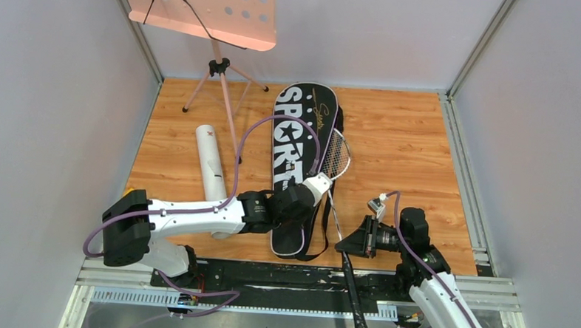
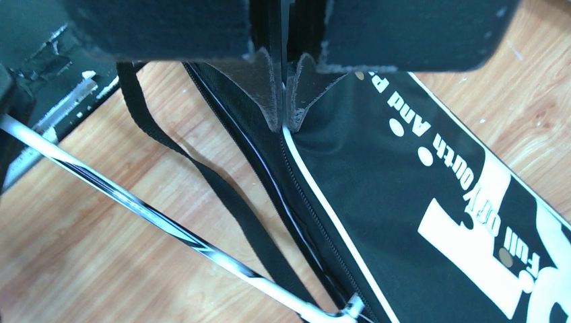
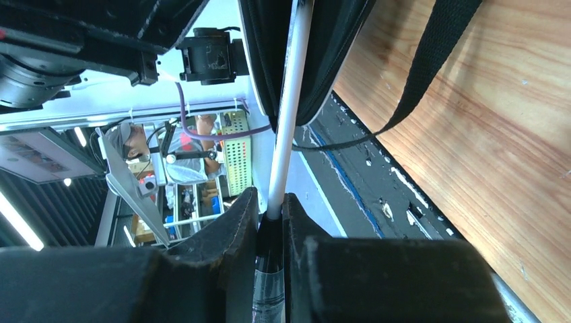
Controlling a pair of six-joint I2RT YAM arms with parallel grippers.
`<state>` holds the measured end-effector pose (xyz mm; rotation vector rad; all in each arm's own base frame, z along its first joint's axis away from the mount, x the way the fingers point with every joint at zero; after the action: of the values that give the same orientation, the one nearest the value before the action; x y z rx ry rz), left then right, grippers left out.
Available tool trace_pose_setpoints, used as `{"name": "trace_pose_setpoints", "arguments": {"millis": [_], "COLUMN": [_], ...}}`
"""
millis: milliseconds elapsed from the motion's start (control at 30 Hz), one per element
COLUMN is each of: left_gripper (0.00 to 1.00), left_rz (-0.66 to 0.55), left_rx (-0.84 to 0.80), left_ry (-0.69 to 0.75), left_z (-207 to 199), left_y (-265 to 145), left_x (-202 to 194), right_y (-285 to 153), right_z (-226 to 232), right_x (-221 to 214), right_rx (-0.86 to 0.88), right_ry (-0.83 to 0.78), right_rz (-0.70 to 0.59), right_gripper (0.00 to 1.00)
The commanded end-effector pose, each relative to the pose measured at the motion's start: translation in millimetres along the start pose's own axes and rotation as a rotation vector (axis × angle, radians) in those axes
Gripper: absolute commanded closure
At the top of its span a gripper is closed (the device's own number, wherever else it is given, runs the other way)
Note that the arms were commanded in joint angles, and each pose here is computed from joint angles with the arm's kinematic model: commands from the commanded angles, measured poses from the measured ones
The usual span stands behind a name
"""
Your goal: Pack up the badminton gear
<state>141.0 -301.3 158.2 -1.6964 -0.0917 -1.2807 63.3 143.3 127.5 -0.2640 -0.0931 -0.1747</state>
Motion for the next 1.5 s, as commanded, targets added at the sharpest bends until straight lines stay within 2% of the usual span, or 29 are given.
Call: {"name": "trace_pose_setpoints", "arguments": {"millis": [0, 233, 400, 700, 1133, 1467], "left_gripper": [1.0, 1.0, 1.0, 1.0, 1.0, 1.0], "left_rz": [-0.121, -0.144, -0.173, -0.177, -0.226, -0.285], "left_rx": [-0.156, -0.288, -0.409, -0.467, -0.605, -0.726], "left_ry": [0.014, -0.006, -0.054, -0.07, -0.199, -0.294], "left_z": [-15.7, -30.3, -43.6, -47.6, -59.1, -68.1], "left_y": [-12.6, -19.3, -25.8, -30.2, -45.4, -62.2], "left_x": [23.9, 24.0, 25.1, 18.5, 18.1, 27.4], "right_y": [-0.5, 3.7, 11.4, 24.8, 35.0, 47.4], "right_z": [24.1, 33.7, 34.8, 36.2, 32.0, 27.8], "right_x": [15.4, 42.5, 61.8, 90.1, 147.8, 187.0], "right_rx": [0.056, 0.035, 0.046, 0.033, -0.03, -0.068], "right_ry": [-0.115, -0.139, -0.146, -0.15, -0.148, -0.124], "right_rz": [-0.089, -0.243, -0.296, -0.314, -0.578, -0.672], "right_gripper": [1.0, 1.0, 1.0, 1.0, 1.0, 1.0]}}
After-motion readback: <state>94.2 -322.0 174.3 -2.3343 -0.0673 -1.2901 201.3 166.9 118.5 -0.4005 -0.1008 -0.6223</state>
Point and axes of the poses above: each gripper's point midway between its finger pads, its own y axis out along the fingers, its own z axis along the line the jaws close on, x = y × z, the point moved 6 cm from there along -y, back along the fingers
